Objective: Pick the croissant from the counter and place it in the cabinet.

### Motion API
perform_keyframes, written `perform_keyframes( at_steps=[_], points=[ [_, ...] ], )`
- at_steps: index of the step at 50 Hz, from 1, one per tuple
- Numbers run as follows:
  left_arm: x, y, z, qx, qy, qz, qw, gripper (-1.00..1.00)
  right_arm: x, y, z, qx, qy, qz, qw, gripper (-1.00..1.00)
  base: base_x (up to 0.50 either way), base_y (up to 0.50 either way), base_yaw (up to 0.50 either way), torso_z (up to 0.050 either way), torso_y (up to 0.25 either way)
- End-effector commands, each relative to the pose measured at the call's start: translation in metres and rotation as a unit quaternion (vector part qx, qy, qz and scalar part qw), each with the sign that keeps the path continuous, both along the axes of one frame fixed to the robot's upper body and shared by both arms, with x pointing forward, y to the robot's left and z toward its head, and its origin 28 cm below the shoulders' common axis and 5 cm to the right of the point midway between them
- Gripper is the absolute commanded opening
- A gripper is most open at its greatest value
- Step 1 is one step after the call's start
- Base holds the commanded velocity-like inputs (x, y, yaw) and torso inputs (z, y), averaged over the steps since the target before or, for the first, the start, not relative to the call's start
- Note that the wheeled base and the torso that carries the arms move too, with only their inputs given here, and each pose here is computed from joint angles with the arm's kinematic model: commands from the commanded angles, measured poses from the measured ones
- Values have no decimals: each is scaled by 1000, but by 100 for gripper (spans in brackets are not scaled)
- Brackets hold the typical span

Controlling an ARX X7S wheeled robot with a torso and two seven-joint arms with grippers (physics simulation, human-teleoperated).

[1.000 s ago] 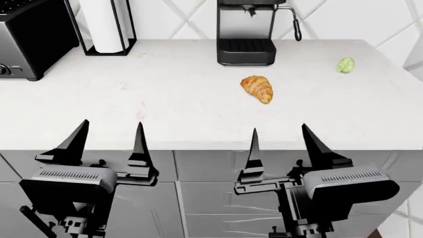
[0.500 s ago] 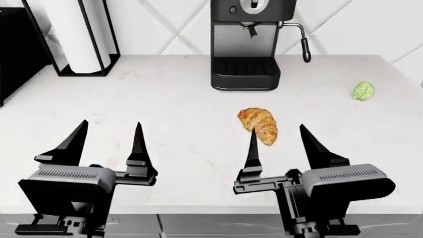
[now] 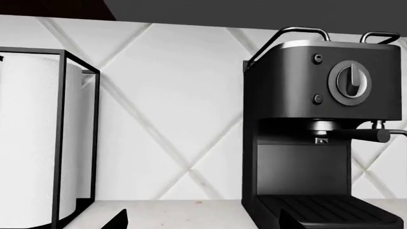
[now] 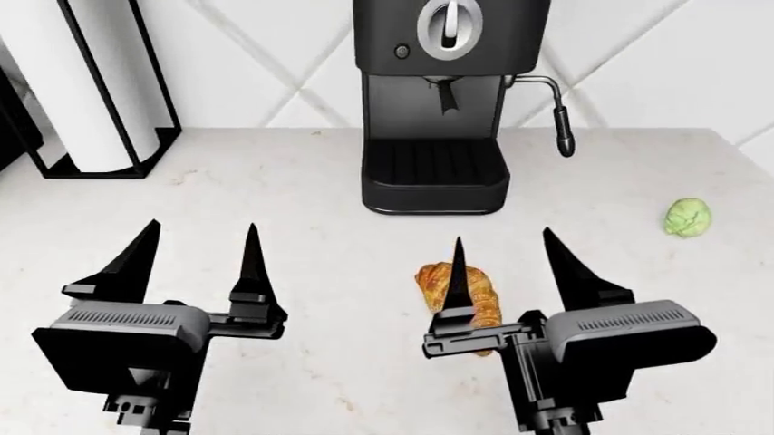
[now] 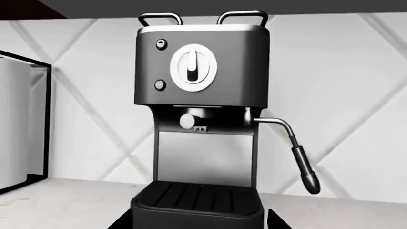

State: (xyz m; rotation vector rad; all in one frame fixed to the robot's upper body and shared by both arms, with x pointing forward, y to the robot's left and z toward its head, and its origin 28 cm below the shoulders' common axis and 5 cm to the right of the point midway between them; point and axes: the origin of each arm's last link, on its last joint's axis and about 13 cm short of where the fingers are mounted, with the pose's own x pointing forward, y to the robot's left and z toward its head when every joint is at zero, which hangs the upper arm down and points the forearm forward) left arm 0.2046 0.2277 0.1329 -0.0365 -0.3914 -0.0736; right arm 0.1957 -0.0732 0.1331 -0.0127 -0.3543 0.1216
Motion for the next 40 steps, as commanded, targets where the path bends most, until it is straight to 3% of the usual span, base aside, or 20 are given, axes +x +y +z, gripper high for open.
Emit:
perform_keyframes(
  at_steps=[1,14,27,40],
  points=[
    [-1,0,0,1,0,0,1000,100,-1,1,0,-3,-5,7,1000,100,0,0,0,0,0],
    [-1,1,1,1,-3,0,1000,100,1,-1,3,-1,8,6,1000,100,0,0,0,0,0],
    [-2,1,1,-1,-4,-1,1000,100,-13,-18,27,-5,114,31,993,100,0,0,0,0,0],
    [-6,3,4,-7,-6,-10,1000,100,-36,-18,55,0,221,78,972,100,0,0,0,0,0]
  ],
)
